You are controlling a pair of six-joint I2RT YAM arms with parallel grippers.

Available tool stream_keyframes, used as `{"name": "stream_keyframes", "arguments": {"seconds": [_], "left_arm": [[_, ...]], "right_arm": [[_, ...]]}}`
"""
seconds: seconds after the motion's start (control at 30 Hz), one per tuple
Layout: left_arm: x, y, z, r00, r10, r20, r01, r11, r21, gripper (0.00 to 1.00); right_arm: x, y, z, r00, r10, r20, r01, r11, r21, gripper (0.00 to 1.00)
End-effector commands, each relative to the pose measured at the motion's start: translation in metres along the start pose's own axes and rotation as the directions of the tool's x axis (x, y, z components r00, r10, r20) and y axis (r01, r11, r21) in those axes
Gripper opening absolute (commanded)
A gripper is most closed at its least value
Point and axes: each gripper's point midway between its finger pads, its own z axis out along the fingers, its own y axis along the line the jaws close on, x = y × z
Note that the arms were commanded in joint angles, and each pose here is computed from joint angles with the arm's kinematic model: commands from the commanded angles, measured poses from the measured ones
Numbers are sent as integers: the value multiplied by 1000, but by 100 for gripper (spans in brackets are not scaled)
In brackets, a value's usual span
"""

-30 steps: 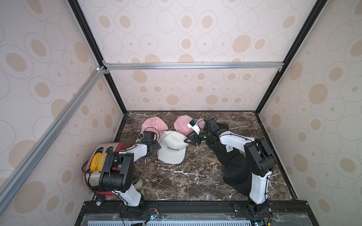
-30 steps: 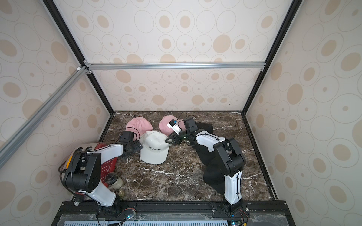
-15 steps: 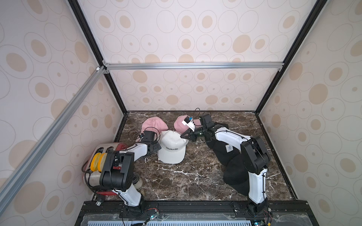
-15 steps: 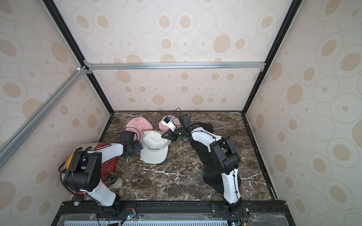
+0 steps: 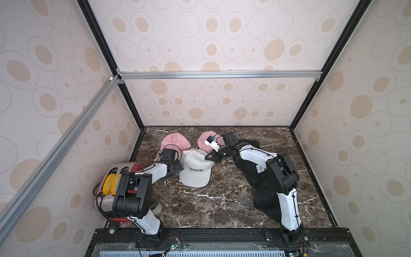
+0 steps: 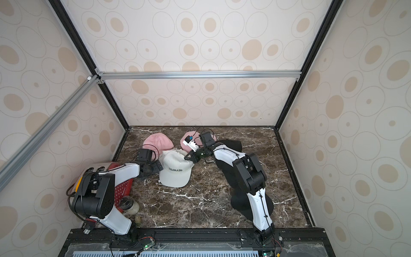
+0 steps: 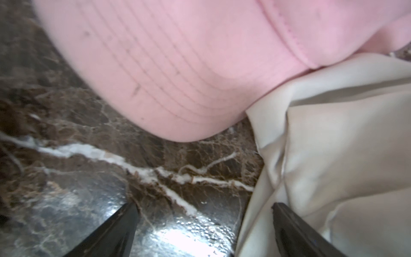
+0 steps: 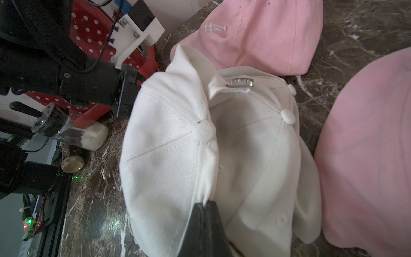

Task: Stack the baseball caps by color
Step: Place the baseball cap on the baseball cap.

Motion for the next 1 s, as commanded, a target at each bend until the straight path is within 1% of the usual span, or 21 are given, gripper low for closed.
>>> {"name": "stream_keyframes", "arguments": {"seconds": [0.0,0.23,0.37,0.4,0.47,0.53,0.63,0.7,0.77,0.97], "left_arm": [[24,-18,5,995,58,-76,-51,995,88,96],[34,-23,-5,993,71,-90,-58,989,136,96],[30,-18,-19,995,75,-60,-67,990,122,96],[26,-16,-24,996,75,-43,-70,992,108,96],[15,-4,-38,998,66,7,-67,997,39,97],[1,10,-53,995,48,83,-45,998,-36,98],[-11,23,-70,985,13,172,0,997,-79,99],[-16,24,-79,979,-1,205,16,997,-74,99],[-19,20,-85,976,-6,219,16,999,-44,98],[-16,-2,-91,980,-20,198,5,997,79,98]], "right_arm": [[9,10,-8,999,38,-11,-38,999,8,0],[17,28,-22,997,73,14,-73,997,9,0],[14,28,-28,997,77,31,-78,996,40,0],[11,28,-30,997,73,37,-75,996,51,0],[4,24,-32,996,74,49,-77,994,74,0],[0,22,-31,996,76,55,-81,993,87,0],[-1,15,-27,995,88,51,-93,991,98,0],[-2,14,-24,995,94,44,-98,990,99,0],[-3,13,-21,995,95,39,-99,990,97,0],[-5,20,-11,998,70,11,-70,994,82,3]]}}
